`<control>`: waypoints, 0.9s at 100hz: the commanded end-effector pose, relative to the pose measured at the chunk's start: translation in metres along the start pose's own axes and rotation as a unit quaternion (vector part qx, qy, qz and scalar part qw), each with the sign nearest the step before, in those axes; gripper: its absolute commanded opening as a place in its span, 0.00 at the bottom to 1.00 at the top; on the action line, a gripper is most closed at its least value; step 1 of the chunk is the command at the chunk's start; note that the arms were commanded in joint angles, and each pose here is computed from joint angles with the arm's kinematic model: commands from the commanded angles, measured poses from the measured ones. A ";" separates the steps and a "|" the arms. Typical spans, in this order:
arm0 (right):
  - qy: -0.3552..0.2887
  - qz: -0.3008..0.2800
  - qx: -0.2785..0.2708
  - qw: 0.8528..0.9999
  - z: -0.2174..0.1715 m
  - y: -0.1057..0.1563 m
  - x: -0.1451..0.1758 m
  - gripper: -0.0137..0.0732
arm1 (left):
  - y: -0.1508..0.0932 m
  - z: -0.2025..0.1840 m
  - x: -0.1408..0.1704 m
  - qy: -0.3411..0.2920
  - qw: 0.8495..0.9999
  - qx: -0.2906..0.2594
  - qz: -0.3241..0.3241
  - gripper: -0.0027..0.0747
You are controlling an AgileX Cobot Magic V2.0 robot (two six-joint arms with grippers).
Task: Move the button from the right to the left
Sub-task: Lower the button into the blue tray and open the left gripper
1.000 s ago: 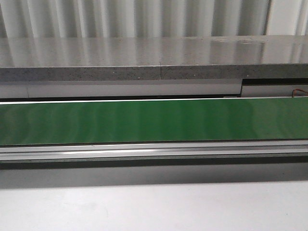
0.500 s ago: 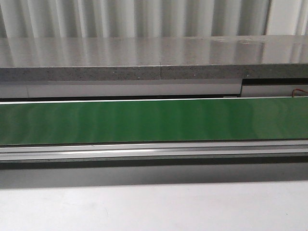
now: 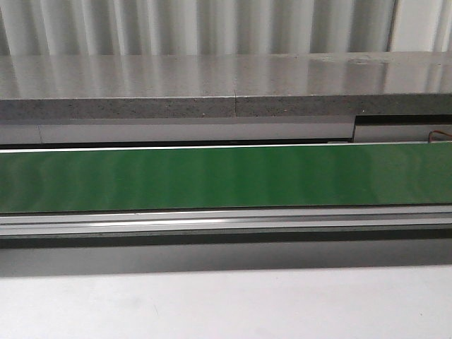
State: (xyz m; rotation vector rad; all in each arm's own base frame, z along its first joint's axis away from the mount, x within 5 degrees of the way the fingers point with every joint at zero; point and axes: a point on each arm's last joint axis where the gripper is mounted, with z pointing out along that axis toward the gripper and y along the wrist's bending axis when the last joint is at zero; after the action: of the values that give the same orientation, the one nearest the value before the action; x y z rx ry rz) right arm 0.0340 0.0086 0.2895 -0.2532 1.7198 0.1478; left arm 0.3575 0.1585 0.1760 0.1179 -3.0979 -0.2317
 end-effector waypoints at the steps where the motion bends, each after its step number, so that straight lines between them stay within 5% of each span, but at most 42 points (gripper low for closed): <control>1: -0.045 -0.006 0.005 0.999 -0.002 -0.001 -0.014 0.08 | 0.005 -0.023 -0.001 -0.035 0.999 -0.014 -0.002 0.15; 18: -0.045 -0.006 0.005 0.999 -0.002 -0.001 -0.014 0.08 | 0.005 -0.023 -0.002 -0.036 0.999 -0.017 -0.001 0.64; 30: -0.045 -0.006 0.005 0.999 -0.002 -0.001 -0.014 0.08 | 0.006 -0.023 -0.002 -0.037 0.999 -0.019 0.000 0.75; 59: -0.045 -0.006 0.005 0.999 -0.002 -0.001 -0.014 0.08 | 0.008 -0.059 0.002 -0.106 0.994 -0.029 -0.012 0.61; 90: -0.045 -0.006 0.005 0.999 -0.002 -0.001 -0.014 0.08 | -0.005 -0.143 0.028 -0.250 0.966 0.028 -0.062 0.04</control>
State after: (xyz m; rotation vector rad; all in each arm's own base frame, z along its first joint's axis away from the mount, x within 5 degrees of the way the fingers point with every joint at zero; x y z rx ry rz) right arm 0.0340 0.0086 0.2895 -0.2508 1.7202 0.1498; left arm 0.3435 0.1426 0.2707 0.2223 -3.4247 -0.2563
